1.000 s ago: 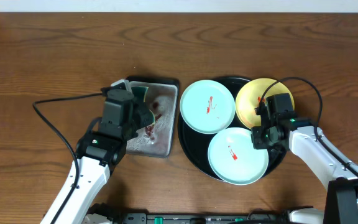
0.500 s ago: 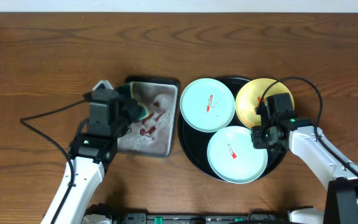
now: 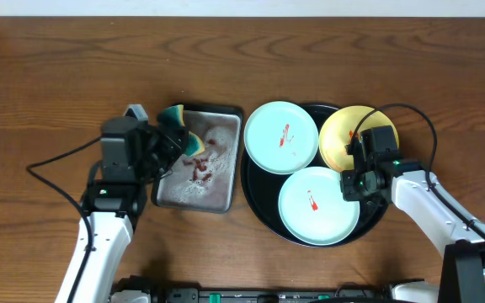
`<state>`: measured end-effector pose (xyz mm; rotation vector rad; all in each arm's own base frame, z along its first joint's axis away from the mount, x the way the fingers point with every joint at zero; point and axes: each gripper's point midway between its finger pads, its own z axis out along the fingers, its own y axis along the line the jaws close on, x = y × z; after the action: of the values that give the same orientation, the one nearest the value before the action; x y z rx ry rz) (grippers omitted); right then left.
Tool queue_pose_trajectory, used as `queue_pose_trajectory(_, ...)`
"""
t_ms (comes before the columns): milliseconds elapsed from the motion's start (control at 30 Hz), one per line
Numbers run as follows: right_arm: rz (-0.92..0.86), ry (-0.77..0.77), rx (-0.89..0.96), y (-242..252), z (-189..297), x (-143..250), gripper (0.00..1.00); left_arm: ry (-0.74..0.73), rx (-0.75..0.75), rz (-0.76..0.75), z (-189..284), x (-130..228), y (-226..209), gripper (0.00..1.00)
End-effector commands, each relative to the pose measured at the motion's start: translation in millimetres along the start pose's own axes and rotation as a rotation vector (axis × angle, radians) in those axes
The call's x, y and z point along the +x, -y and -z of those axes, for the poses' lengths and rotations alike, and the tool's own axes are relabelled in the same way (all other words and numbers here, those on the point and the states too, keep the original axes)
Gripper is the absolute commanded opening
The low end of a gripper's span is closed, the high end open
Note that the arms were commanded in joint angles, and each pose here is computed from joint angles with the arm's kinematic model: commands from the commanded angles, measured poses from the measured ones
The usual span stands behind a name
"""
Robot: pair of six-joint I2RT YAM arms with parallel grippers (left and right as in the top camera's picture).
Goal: Clean dirty plates on tray and stack at the side
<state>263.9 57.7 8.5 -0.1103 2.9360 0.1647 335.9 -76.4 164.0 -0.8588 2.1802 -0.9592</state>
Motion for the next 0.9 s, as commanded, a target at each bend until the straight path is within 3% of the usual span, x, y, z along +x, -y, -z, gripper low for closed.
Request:
queue_pose_trajectory(0,-0.007,0.01,0.007,2.3,1.1,-5.4,0.13,-0.067,0.066,0.137,7.3,3.5,7.2,0.07)
queue_pose_trajectory(200,-0.006,0.01,0.007,2.1,1.1,-5.2,0.13,-0.115,0.06,0.293,11.9,5.7,0.4,0.07)
queue_pose_trajectory(867,-0.006,0.009,0.007,2.1,1.1,-5.1,0.13,-0.123,0.059,0.287,10.8,6.4,-0.8,0.07)
